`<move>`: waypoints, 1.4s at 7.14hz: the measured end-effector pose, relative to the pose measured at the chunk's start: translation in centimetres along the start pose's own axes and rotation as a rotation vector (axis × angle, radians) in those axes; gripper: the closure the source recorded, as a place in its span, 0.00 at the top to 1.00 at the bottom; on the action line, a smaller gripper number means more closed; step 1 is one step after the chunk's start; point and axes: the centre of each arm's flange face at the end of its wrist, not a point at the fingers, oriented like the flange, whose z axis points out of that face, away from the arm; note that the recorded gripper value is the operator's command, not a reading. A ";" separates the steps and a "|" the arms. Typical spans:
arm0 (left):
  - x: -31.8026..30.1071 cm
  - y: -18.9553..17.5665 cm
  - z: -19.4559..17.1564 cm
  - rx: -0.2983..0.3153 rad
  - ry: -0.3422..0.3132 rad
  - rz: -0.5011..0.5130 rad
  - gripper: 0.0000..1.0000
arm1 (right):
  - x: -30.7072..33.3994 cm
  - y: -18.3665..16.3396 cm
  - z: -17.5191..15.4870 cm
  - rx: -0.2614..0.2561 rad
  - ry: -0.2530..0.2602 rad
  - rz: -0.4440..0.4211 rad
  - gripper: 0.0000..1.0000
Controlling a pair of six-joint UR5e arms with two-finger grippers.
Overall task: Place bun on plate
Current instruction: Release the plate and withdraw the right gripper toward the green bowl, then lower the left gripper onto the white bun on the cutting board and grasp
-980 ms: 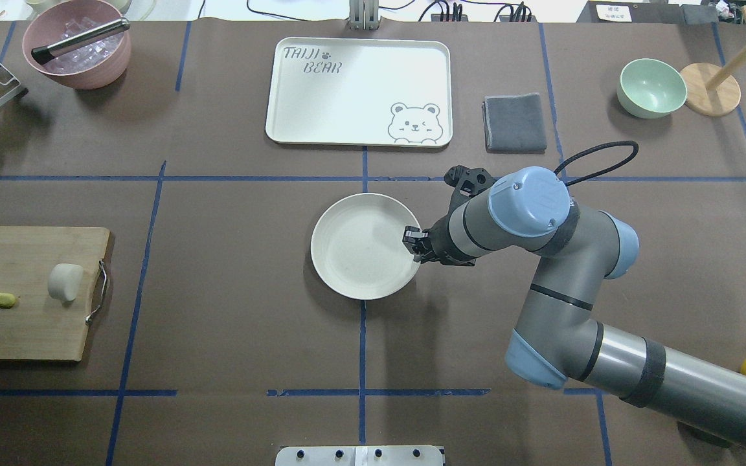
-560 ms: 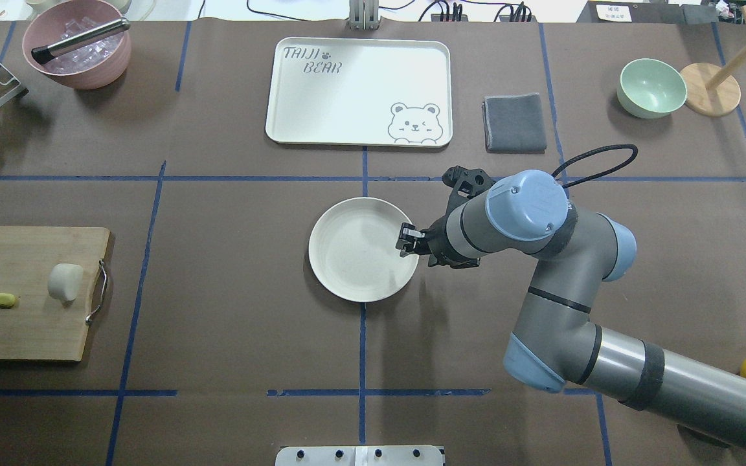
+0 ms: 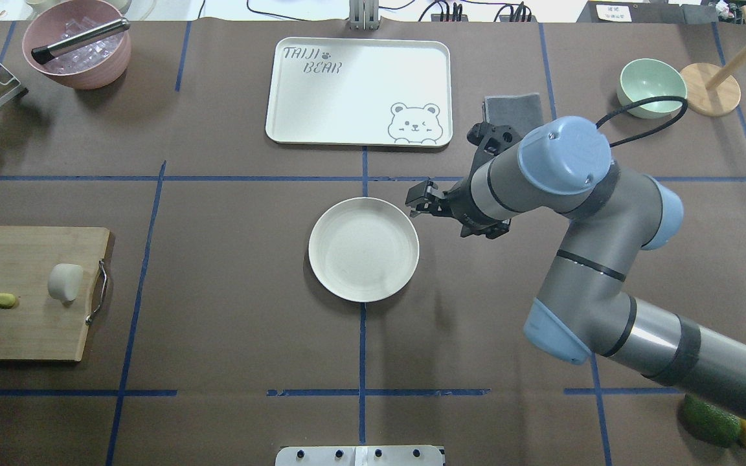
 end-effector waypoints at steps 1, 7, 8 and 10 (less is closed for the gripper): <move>4.4 -0.1 -0.5 0.009 0.014 -0.024 1.00 | 0.6 -1.3 -2.4 0.011 0.074 -0.043 1.00; 20.8 8.3 7.9 0.052 0.008 -0.130 1.00 | 13.3 -11.3 -12.0 -0.044 0.226 -0.296 1.00; 22.6 9.4 10.1 0.058 -0.012 -0.134 1.00 | 16.1 -12.8 -13.2 -0.053 0.231 -0.312 1.00; 24.6 10.4 14.1 0.061 -0.044 -0.127 1.00 | 21.2 -14.7 -15.4 -0.072 0.234 -0.327 1.00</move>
